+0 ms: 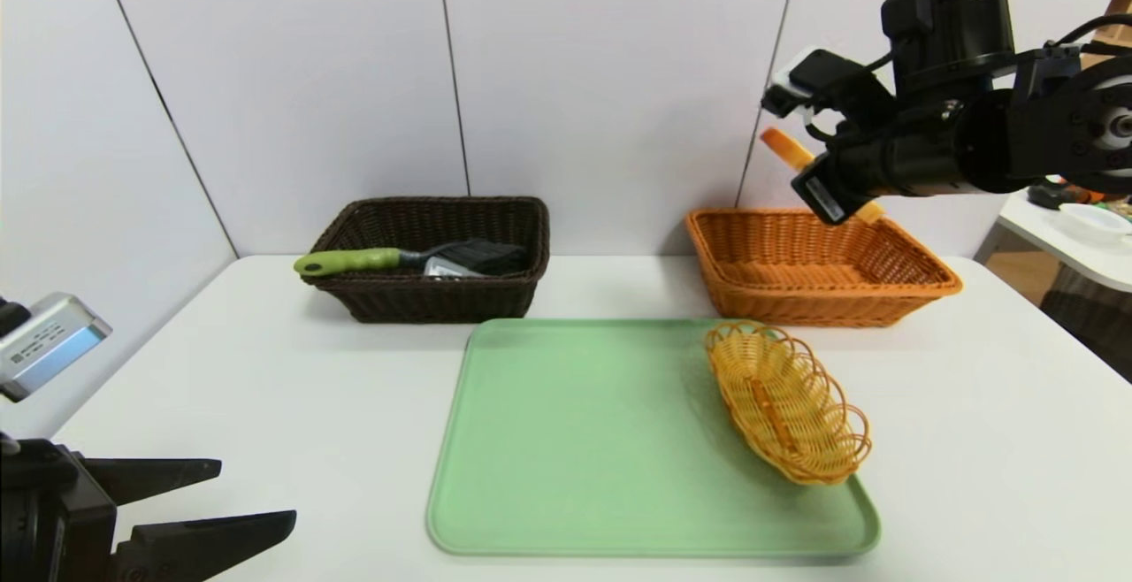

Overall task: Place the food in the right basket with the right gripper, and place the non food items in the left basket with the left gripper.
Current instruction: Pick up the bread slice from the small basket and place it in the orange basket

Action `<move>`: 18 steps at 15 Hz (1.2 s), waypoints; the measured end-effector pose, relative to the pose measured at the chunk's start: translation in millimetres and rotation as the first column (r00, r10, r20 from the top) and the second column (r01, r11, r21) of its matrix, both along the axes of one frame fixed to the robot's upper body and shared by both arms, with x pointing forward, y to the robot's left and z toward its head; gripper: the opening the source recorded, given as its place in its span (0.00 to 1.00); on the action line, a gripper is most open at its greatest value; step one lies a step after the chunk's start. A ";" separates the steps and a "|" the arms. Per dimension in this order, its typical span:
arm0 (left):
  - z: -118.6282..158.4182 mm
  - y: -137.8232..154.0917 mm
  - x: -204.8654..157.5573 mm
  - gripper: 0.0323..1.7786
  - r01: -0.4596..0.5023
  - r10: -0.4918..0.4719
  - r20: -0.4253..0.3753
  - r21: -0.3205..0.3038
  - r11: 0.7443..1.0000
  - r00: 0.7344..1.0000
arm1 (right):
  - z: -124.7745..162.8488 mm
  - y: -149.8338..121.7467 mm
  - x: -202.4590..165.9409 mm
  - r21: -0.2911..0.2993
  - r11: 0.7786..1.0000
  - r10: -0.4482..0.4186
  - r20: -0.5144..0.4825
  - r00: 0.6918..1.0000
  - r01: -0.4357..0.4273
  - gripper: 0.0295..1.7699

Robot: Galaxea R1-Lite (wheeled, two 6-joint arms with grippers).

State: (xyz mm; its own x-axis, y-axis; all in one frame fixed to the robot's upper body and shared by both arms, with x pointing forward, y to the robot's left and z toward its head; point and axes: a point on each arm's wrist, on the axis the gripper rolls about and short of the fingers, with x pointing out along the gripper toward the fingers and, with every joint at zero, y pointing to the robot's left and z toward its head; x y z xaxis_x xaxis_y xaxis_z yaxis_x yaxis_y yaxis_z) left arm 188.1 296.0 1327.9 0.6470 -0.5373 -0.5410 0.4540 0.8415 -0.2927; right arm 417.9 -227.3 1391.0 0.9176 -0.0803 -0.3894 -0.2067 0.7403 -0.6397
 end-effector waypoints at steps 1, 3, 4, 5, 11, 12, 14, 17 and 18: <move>-1.1 -0.2 0.5 0.95 -0.004 0.004 0.005 -0.007 1.000 1.000 | -2.0 -0.4 1.7 -0.043 0.999 0.016 -0.010 1.000 -0.017 0.07; -2.7 -0.6 2.0 0.95 -0.014 0.014 0.022 -0.029 0.999 1.000 | -7.0 -0.4 3.0 -0.086 0.996 0.033 -0.039 0.999 -0.037 0.07; -3.6 -0.6 2.1 0.95 -0.015 0.016 0.024 -0.033 0.999 1.000 | -9.6 -0.3 2.9 -0.098 0.994 0.045 -0.052 0.998 -0.050 0.07; -4.4 -0.5 1.6 0.95 -0.015 0.016 0.023 -0.032 0.999 1.000 | -12.6 -0.2 2.2 -0.116 0.990 0.068 -0.069 0.995 -0.076 0.07; -5.5 0.2 -0.7 0.95 -0.014 0.015 0.024 -0.034 0.999 1.000 | -27.8 -5.4 -9.3 -0.209 0.967 0.090 -0.246 0.965 -0.144 0.07; -6.1 0.4 -1.6 0.95 -0.014 0.015 0.023 -0.035 0.999 1.000 | -27.4 -8.1 -9.6 -0.222 0.964 0.087 -0.264 0.961 -0.148 0.07; -6.8 0.9 -3.1 0.95 -0.015 0.016 0.024 -0.035 0.999 1.000 | -25.3 -13.9 -7.9 -0.256 0.954 0.082 -0.281 0.956 -0.157 0.07; -9.0 1.6 -5.2 0.95 -0.020 0.021 0.017 -0.041 0.999 1.000 | -20.1 -16.8 -3.5 -0.282 0.947 0.069 -0.294 0.953 -0.155 0.07; -9.5 1.8 -5.9 0.95 -0.024 0.024 0.014 -0.046 0.999 1.000 | -20.5 -17.6 -1.4 -0.286 0.946 0.061 -0.306 0.950 -0.153 0.07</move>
State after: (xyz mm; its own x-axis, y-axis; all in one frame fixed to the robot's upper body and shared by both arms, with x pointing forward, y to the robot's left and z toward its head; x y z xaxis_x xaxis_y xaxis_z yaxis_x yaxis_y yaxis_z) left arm 182.1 297.8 1318.4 0.6676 -0.5456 -0.5066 0.4383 0.8380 -0.3250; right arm 416.5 -244.9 1370.5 0.7779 -0.1436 -0.6118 -0.4841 0.4839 -0.7291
